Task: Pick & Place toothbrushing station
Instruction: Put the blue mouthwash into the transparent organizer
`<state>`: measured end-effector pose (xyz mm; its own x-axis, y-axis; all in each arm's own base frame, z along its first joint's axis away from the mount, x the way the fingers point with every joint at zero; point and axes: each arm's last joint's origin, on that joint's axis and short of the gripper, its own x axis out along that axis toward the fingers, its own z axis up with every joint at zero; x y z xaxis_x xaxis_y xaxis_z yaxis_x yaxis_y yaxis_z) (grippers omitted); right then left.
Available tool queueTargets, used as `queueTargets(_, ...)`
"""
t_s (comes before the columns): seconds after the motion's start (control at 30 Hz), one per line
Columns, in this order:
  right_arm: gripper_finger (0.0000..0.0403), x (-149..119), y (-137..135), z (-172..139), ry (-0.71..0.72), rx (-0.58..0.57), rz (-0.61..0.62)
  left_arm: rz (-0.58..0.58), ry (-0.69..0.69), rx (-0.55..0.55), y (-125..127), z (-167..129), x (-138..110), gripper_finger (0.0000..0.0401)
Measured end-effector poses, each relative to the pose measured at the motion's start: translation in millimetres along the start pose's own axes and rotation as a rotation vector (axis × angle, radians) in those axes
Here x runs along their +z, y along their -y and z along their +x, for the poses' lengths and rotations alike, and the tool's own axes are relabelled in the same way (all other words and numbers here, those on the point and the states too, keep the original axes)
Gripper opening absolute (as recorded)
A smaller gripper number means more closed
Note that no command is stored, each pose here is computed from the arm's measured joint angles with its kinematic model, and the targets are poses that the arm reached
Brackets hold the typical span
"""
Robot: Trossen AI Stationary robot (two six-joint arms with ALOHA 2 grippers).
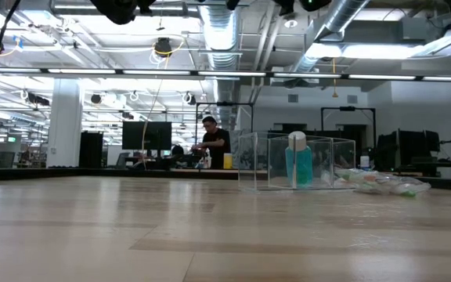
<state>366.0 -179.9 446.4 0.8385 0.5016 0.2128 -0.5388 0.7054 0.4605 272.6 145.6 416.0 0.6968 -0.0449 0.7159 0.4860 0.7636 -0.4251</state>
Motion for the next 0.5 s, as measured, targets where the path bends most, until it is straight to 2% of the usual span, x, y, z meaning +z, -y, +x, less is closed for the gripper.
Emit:
queueTargets(0.13,0.0138,6.3,5.8,-12.2,0.026,-0.041,-0.070,0.027,-0.005,-0.001,0.4,-4.3,12.1,0.0061)
queueTargets(0.27,0.0133,21.5,4.7,-26.9,0.087,-0.100,-0.112,-0.004,-0.001,0.039,-6.1,-9.5,22.0,0.0061)
queueTargets(0.37,0.0134,31.1,-4.8,-26.3,0.092,-0.101,-0.118,-0.031,-0.045,0.067,-8.7,-8.7,17.5,0.0061)
queueTargets(0.5,0.0139,29.6,-9.6,-16.5,0.026,-0.132,-0.105,-0.028,-0.088,0.128,-13.6,-6.7,6.8,0.0061)
